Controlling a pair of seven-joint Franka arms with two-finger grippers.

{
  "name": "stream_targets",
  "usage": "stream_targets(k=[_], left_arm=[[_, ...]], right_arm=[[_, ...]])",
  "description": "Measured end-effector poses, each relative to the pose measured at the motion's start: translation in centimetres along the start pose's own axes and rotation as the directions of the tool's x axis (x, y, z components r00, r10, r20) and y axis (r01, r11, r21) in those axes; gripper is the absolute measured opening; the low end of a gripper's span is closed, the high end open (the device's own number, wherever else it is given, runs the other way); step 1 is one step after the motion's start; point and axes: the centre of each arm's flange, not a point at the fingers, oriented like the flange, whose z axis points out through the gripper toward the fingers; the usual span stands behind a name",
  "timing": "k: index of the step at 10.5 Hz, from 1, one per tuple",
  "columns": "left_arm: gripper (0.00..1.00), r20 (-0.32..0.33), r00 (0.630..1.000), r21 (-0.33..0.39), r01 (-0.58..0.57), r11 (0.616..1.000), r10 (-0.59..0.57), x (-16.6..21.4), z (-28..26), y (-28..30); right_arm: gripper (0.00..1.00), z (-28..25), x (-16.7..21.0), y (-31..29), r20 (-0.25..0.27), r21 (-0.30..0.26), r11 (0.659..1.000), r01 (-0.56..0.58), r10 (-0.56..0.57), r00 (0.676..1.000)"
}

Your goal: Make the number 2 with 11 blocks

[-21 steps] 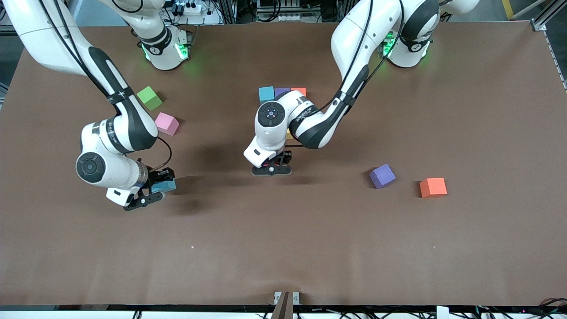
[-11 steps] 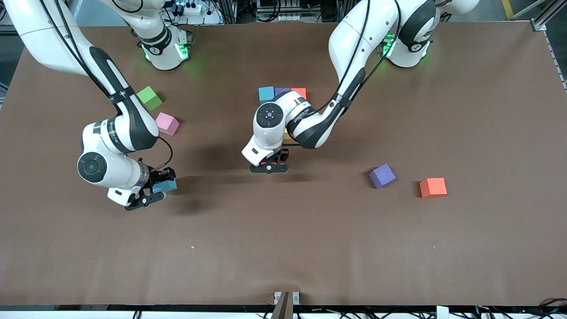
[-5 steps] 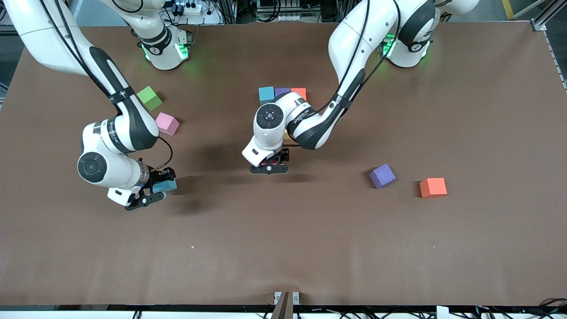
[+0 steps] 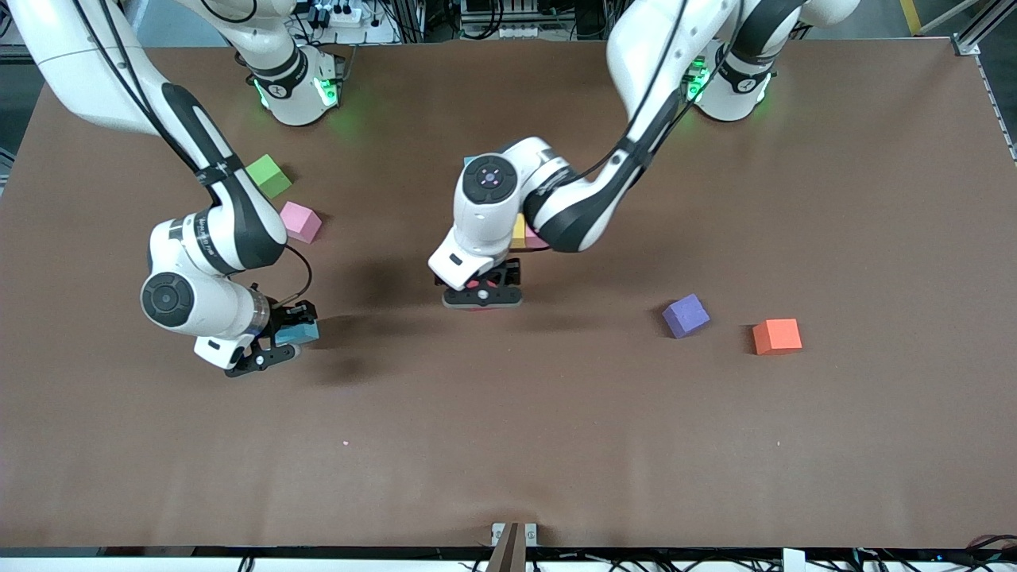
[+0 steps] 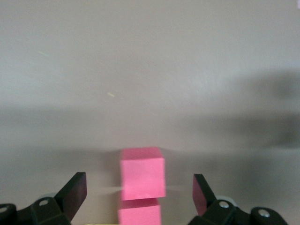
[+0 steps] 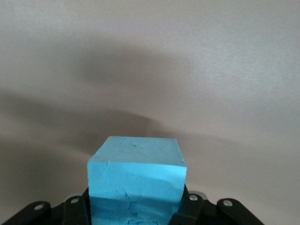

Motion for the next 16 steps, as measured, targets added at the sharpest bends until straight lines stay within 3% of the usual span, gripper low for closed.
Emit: stream_targets(k=[2, 4, 6, 10, 12, 16], left_arm=[[1.00, -0.011, 0.997, 0.025, 0.076, 0.997, -0.076, 5.0, -6.6, -5.9], [1.00, -0.015, 0.991, 0.055, 0.132, 0.990, -0.131, 8.4, -9.6, -13.2], [1.00, 0.019, 0.986, 0.112, 0.163, 0.980, -0.166, 10.1, -9.1, -20.8], [1.00, 0.149, 0.982, 0.184, 0.090, 0.979, -0.118, 12.6, -4.6, -36.6], [1.00, 0.193, 0.979, 0.173, 0.033, 0.984, -0.066, 13.4, -2.9, -43.9], [1.00, 0.244, 0.970, 0.098, -0.034, 0.995, 0.009, 14.4, -0.1, -56.1]], right_arm=[[0.62, 0.0, 0.4, -4.4, -0.002, -0.006, 0.998, -0.065, 0.065, 0.998], [0.62, -0.2, 0.8, -9.4, -0.015, -0.012, 0.988, -0.151, 0.151, 0.988], [0.62, -0.8, 0.9, -15.1, -0.037, -0.011, 0.968, -0.250, 0.250, 0.968], [0.62, -1.3, -0.1, -26.2, -0.059, 0.015, 0.910, -0.415, 0.415, 0.908], [0.62, -1.3, -0.1, -30.8, -0.059, 0.047, 0.851, -0.523, 0.525, 0.849], [0.62, 0.5, 0.5, -37.3, -0.025, 0.094, 0.681, -0.726, 0.731, 0.682]])
